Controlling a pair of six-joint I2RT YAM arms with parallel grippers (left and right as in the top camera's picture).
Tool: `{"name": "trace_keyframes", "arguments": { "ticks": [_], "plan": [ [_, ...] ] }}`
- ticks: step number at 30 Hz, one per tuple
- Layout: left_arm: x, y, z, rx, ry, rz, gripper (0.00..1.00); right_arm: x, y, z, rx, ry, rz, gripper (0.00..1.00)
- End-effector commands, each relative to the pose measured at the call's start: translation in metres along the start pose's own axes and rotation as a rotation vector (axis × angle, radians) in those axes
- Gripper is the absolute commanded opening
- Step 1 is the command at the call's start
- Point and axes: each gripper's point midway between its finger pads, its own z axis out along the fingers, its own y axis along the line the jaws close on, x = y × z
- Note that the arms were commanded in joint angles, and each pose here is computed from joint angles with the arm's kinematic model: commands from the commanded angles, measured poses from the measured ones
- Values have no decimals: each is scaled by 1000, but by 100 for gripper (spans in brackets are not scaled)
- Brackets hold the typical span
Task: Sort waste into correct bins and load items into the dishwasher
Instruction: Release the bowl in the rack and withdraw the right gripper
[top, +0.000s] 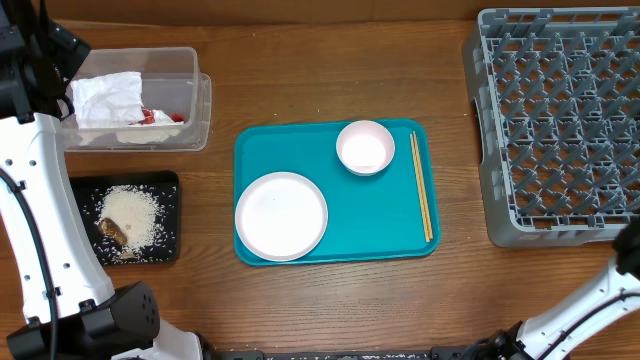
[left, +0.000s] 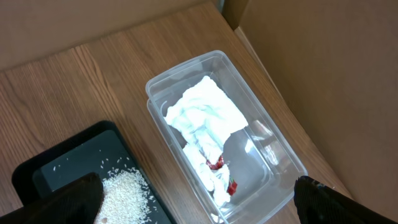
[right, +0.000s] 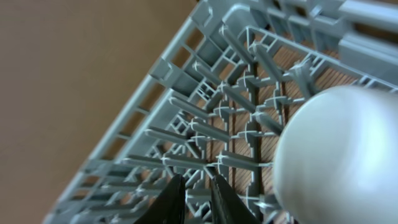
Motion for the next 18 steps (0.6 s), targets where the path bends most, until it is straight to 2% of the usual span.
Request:
{"name": "trace_keyframes", "arguments": {
  "ticks": [1, 4, 10, 13, 18],
  "plan": [
    [-1, 1, 1, -14, -9, -5, 100, 0, -31, 16, 221, -66, -30, 17],
    [-1, 1, 1, -14, -9, -5, 100, 10, -45, 25, 323, -72, -41, 17],
    [-1, 1, 1, -14, -9, -5, 100, 10, -80, 12, 530, -99, -43, 17],
    [-1, 1, 1, -14, -9, -5, 100, 15, -94, 5, 573, -69, -39, 17],
    [-1, 1, 1, -14, -9, -5, 100, 10, -107, -13, 610, -60, -11, 11]
  ]
}}
